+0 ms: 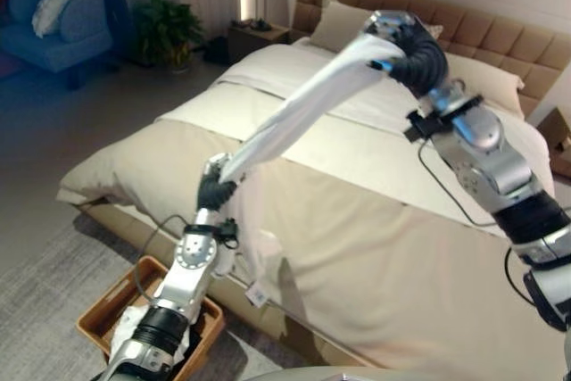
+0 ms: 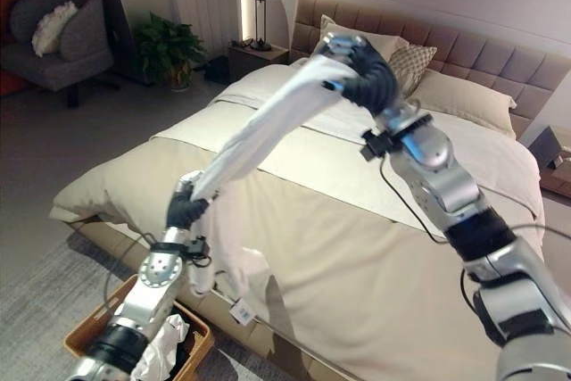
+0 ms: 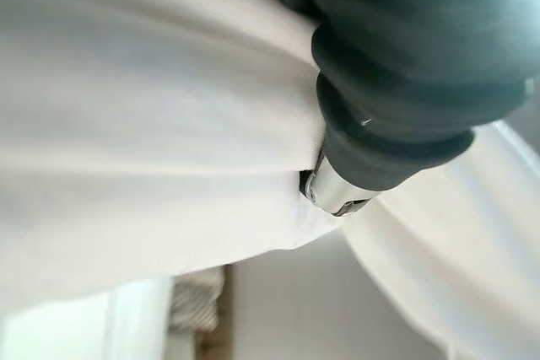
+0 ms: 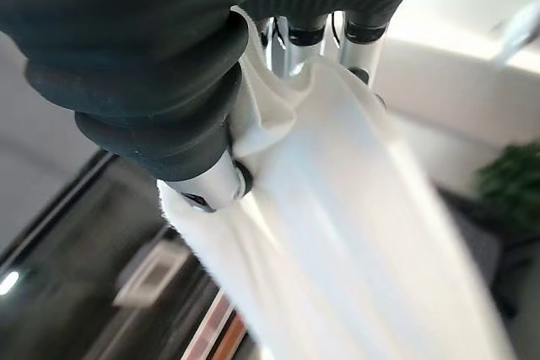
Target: Pick up clothes into the bucket
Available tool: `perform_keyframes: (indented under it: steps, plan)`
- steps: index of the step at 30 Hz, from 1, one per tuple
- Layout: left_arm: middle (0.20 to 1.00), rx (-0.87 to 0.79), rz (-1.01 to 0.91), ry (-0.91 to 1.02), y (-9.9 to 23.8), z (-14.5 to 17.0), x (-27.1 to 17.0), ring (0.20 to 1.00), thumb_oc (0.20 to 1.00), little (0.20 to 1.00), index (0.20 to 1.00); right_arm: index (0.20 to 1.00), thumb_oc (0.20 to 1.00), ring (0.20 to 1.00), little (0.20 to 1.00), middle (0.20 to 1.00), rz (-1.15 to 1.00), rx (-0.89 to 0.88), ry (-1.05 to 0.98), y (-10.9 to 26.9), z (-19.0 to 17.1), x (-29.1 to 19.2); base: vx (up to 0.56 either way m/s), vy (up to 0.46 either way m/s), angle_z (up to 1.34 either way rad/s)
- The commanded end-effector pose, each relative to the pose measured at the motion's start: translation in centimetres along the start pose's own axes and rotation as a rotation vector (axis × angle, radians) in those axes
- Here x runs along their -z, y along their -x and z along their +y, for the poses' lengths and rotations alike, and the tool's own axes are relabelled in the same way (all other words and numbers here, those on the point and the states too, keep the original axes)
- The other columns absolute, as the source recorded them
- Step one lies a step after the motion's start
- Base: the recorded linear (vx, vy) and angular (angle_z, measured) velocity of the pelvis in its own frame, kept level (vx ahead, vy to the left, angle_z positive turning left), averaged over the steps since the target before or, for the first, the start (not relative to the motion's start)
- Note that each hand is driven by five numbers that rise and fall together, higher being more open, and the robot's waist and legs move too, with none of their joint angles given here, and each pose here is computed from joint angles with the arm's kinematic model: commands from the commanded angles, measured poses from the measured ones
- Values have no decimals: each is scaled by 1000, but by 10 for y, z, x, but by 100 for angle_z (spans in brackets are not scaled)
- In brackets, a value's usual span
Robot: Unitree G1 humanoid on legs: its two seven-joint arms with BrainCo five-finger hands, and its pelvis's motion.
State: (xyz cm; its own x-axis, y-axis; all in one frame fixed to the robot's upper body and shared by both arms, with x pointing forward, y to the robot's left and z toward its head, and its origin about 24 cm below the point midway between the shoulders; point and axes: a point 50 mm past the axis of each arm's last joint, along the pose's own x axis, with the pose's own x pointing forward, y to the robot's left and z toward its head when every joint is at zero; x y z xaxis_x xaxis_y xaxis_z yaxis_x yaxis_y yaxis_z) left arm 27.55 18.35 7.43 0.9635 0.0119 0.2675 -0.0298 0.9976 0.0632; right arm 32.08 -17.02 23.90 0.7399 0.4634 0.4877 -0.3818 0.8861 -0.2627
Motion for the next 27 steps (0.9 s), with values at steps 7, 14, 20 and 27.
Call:
perform_keyframes:
  steps: [7,14,20,27]
  plan:
    - [200,-2,-310,5,1,45,-71,200,200,200,200,200,200,200,200,200,139,154,-18,52,-19,44,0,0,0]
    - [200,67,-483,6,-27,37,-113,200,200,200,200,677,677,677,677,677,456,58,-36,68,22,119,0,0,0]
    - [200,106,-549,35,-44,19,-133,200,200,200,200,1000,1000,1000,1000,1000,528,6,-147,75,65,144,-7,-4,2]
    - [200,95,-531,-103,-39,36,-136,200,200,200,200,1000,1000,1000,1000,1000,647,129,-92,113,39,157,0,0,0]
